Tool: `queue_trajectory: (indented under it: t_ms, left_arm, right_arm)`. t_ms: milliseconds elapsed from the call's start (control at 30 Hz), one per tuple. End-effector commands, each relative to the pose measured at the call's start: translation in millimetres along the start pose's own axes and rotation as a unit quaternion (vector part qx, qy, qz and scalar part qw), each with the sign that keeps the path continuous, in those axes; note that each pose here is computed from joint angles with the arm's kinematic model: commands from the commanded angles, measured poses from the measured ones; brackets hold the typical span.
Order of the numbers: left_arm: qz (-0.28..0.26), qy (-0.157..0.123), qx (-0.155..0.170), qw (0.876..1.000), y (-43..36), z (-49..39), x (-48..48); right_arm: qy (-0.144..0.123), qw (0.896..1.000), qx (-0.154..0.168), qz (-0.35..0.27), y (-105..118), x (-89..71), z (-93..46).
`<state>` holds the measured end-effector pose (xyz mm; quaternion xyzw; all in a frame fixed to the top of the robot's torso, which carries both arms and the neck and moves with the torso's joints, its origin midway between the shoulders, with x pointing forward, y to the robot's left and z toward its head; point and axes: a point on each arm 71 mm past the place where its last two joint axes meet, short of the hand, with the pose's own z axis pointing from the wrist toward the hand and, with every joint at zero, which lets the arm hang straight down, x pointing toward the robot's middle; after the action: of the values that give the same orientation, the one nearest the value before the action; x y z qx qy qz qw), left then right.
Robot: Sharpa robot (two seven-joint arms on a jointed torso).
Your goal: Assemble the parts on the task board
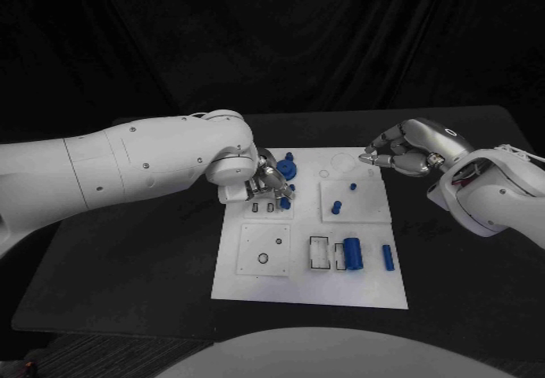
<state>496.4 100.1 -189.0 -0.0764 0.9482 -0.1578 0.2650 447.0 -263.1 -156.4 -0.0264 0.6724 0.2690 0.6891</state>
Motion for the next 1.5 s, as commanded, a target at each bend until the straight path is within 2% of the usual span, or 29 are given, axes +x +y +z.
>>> queue_trajectory:
  t_ms: [33,967,1500]
  left_arm:
    - [0.004,0.008,-0.021,1.000,2.2,-0.2,1.5]
    - [0.008,0.013,-0.021,1.000,2.5,0.2,1.6]
    - [-0.004,0.001,-0.016,1.000,4.6,-0.3,-0.7]
  right_arm:
    - [-0.003,1.000,0.000,-0.001,-0.5,0.2,-0.7]
    - [-0.004,1.000,0.001,-0.001,-0.7,0.8,-0.2]
    - [-0.004,1.000,0.003,-0.002,-2.3,0.5,-0.5]
